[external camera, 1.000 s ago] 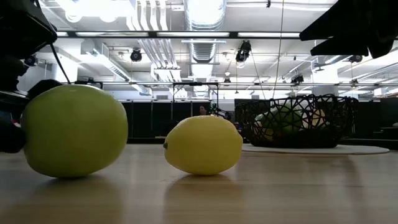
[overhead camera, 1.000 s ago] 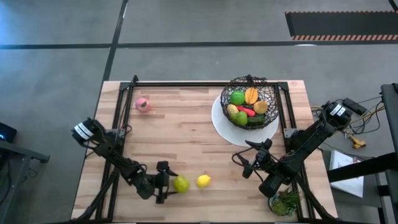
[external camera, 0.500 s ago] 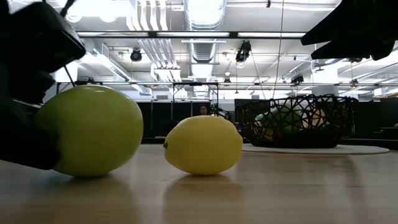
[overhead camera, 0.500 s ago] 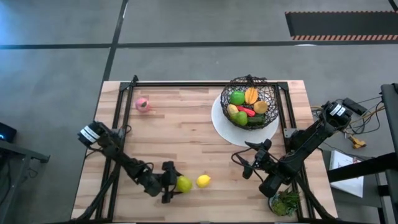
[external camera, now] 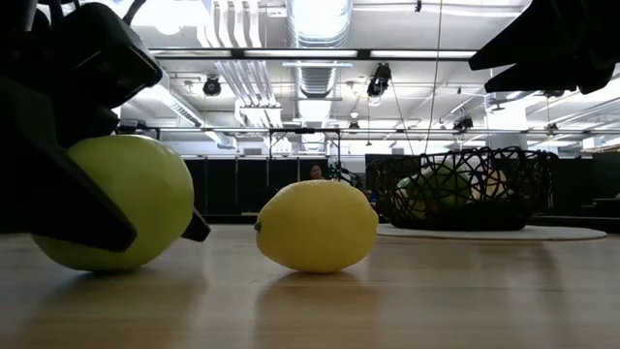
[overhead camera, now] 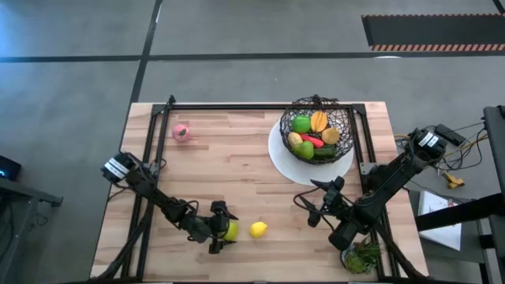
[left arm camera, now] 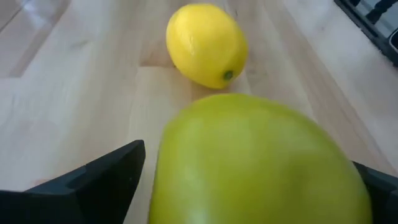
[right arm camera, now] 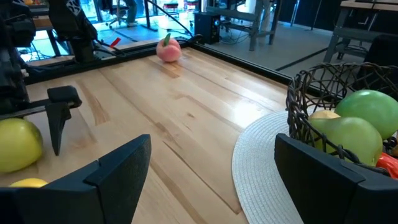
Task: Build produce basket
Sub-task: Put the light green apple into the black wire basket
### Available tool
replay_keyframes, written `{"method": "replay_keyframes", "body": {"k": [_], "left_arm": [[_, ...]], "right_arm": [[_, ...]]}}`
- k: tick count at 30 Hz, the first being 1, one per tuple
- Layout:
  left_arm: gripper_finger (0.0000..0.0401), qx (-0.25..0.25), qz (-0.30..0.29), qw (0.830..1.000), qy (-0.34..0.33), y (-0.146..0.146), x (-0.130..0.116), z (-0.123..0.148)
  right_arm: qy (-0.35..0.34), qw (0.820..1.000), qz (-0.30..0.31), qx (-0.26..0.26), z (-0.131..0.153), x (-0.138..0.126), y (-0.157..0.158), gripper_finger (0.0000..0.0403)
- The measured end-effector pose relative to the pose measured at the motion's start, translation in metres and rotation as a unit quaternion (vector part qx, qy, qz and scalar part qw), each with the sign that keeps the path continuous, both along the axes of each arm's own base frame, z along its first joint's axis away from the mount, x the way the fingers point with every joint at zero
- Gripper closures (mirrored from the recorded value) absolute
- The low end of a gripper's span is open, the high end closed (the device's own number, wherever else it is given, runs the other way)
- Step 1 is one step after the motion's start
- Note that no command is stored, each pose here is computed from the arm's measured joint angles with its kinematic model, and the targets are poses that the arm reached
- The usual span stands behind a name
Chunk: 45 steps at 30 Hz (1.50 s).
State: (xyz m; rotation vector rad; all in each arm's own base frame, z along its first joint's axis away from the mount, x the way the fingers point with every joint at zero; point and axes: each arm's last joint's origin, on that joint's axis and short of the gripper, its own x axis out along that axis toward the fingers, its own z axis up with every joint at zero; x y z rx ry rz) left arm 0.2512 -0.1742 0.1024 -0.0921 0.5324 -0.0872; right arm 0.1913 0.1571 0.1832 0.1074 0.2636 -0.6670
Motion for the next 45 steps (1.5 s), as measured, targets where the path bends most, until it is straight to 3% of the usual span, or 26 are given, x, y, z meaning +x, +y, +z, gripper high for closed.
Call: {"method": "replay_keyframes", "body": {"k": [4,13,20,27,31,39,45], "left_arm": [[0.0031,-0.005,-0.002,1.000,-0.004,-0.001,-0.001,0.003],[0.0126,0.003,-0.009,1.000,0.015,0.002,-0.007,0.017],[0.0126,0.041,0.004,0.999,0.027,0.016,0.011,0.072],[0.0126,0.099,-0.038,0.994,-0.023,0.071,0.080,0.144],[0.0126,0.133,-0.046,0.989,-0.044,0.122,0.126,0.162],[0.0126,0.157,0.003,0.985,-0.078,0.224,0.215,0.172],[0.0126,0.168,0.041,0.981,-0.085,0.273,0.258,0.159]], "right_arm": [[0.000,1.000,0.000,0.000,0.000,0.000,0.000,0.0078],[0.001,1.000,0.000,-0.001,0.000,0.000,0.000,0.0078],[0.001,1.000,0.025,-0.001,0.005,-0.006,0.010,0.0078],[-0.004,0.998,0.069,-0.001,0.018,-0.018,0.025,0.0078],[-0.001,0.996,0.093,-0.004,0.023,-0.029,0.032,0.0078],[0.004,0.995,0.098,-0.003,0.029,-0.051,0.023,0.0078],[0.002,0.997,0.083,0.005,0.032,-0.058,0.013,0.0078]]}}
